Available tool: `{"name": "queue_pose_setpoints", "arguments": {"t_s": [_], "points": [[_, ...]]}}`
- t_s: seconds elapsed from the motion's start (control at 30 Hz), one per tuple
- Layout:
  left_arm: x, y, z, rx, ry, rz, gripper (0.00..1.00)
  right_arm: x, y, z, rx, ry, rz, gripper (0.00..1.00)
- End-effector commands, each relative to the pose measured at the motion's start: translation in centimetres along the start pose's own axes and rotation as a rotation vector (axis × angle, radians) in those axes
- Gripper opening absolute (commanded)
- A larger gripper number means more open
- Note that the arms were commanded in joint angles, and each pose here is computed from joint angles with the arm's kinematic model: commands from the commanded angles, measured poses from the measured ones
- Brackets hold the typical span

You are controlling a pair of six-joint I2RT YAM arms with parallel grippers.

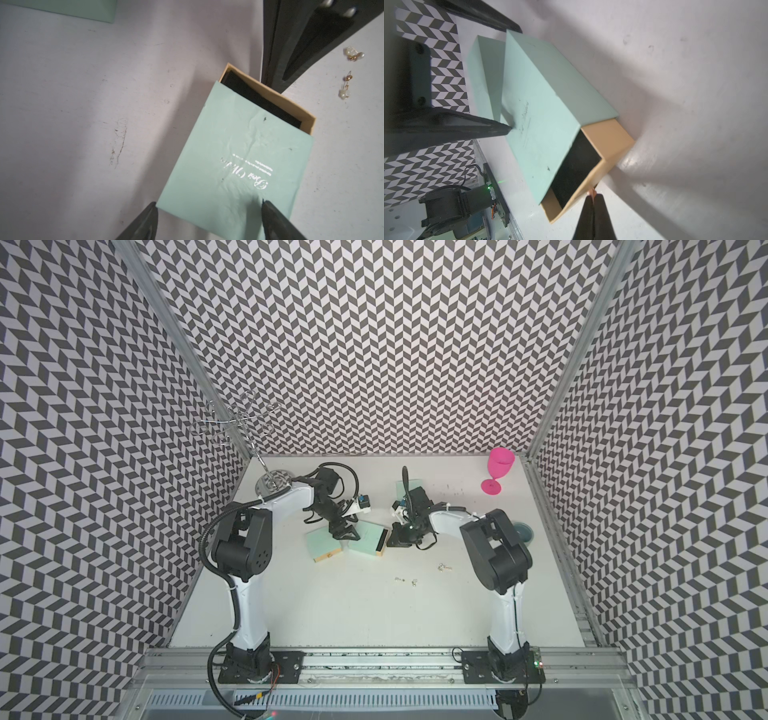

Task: Place the earrings into the drawer-style jewelry box
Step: Open the drawer in the jewelry box.

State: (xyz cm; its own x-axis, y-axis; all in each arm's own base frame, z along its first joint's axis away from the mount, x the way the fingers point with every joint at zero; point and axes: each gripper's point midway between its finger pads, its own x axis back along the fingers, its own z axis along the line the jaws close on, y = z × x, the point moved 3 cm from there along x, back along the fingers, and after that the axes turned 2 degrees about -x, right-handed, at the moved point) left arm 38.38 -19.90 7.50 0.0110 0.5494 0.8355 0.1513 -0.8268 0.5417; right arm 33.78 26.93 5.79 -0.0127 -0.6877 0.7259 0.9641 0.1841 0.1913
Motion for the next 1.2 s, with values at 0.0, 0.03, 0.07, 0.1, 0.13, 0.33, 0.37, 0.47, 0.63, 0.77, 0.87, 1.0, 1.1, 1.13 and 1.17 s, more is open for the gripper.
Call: {"name": "queue_pose_setpoints", "arguments": {"t_s": [0.0,0.03,0.07,0.1,0.13,0.33,0.37,0.47,0.63,0.77,0.87,1.0,1.1,1.13,1.17], "points": [[-1.6,-2.3,-0.1,-0.002,-0.006,0.077,0.79,1.4,0.0,-0.2,0.016,-0.020,-0.031,0.00],[-1.6,-2.3,-0.1,-0.004,-0.005,0.078,0.78,1.5,0.0,-0.3,0.011,-0.023,-0.032,0.00],[-1.6,-2.3,-0.1,-0.002,-0.005,0.078,0.79,1.5,-0.2,-0.4,0.010,-0.025,-0.031,0.00],[-1.6,-2.4,-0.1,-0.001,-0.006,0.079,0.78,1.6,-0.3,-0.5,0.008,-0.025,-0.029,0.00],[-1.6,-2.4,-0.1,-0.001,-0.007,0.079,0.78,1.6,-0.4,-0.6,0.007,-0.026,-0.029,0.00],[-1.4,-2.3,0.0,-0.001,0.001,0.074,0.78,2.1,-0.8,-0.8,0.003,-0.034,-0.034,0.00],[-1.4,-2.3,0.0,-0.003,0.001,0.074,0.78,2.1,-0.9,-0.9,0.002,-0.035,-0.033,0.00],[-1.4,-2.3,0.1,-0.002,0.003,0.073,0.78,2.2,-1.2,-1.3,-0.006,-0.041,-0.032,0.00],[-1.3,-2.4,0.2,-0.001,0.005,0.074,0.78,2.4,-1.6,-1.6,-0.014,-0.046,-0.032,0.00],[-1.1,-2.3,0.3,-0.002,0.009,0.072,0.78,2.6,-1.8,-1.7,-0.014,-0.048,-0.033,0.00],[-1.1,-2.3,0.3,-0.003,0.011,0.071,0.78,2.8,-1.7,-1.9,-0.015,-0.055,-0.038,0.00],[-1.1,-2.3,0.3,-0.003,0.012,0.073,0.79,3.1,-1.7,-2.1,-0.019,-0.061,-0.042,0.00],[-1.1,-2.4,0.3,-0.001,0.011,0.073,0.78,3.1,-1.9,-2.3,-0.021,-0.066,-0.038,0.00],[-1.1,-2.3,0.4,-0.003,0.012,0.073,0.78,3.2,-1.9,-2.3,-0.021,-0.066,-0.038,0.00],[-1.1,-2.4,0.4,-0.003,0.013,0.074,0.79,3.2,-1.9,-2.3,-0.018,-0.070,-0.039,0.00]]}}
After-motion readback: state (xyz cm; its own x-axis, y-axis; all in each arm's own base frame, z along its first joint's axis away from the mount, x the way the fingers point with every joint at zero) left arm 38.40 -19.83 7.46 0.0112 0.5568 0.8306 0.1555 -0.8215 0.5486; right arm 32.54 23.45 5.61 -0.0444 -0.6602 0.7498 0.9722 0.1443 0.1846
